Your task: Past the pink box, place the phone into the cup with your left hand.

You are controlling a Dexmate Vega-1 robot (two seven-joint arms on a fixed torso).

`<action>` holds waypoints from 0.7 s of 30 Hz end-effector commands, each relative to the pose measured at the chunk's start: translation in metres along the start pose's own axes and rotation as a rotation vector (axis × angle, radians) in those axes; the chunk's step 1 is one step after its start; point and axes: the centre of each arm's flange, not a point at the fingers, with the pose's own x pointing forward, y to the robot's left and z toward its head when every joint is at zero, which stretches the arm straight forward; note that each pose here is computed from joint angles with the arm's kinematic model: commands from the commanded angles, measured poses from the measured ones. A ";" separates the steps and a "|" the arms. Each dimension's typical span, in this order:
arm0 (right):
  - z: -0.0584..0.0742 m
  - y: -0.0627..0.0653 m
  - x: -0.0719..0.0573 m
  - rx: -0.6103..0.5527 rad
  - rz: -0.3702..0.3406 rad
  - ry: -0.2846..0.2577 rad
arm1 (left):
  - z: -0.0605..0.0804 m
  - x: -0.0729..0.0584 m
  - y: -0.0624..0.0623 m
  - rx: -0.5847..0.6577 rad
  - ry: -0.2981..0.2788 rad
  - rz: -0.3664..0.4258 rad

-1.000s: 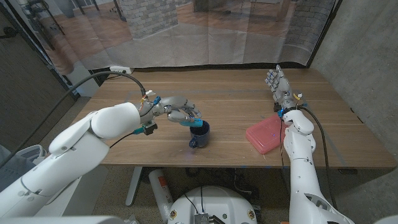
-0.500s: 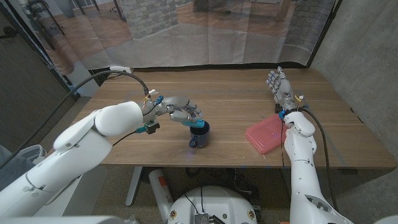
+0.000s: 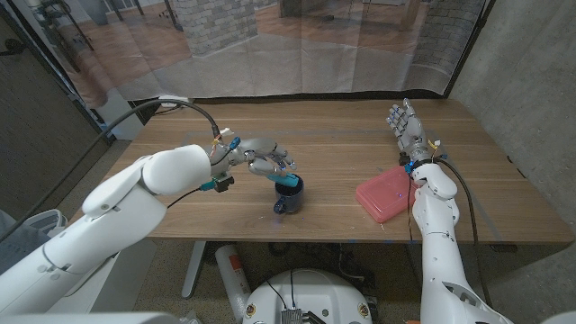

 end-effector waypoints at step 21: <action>0.000 -0.009 0.003 -0.011 -0.010 0.012 | 0.000 0.004 0.010 -0.018 -0.013 0.106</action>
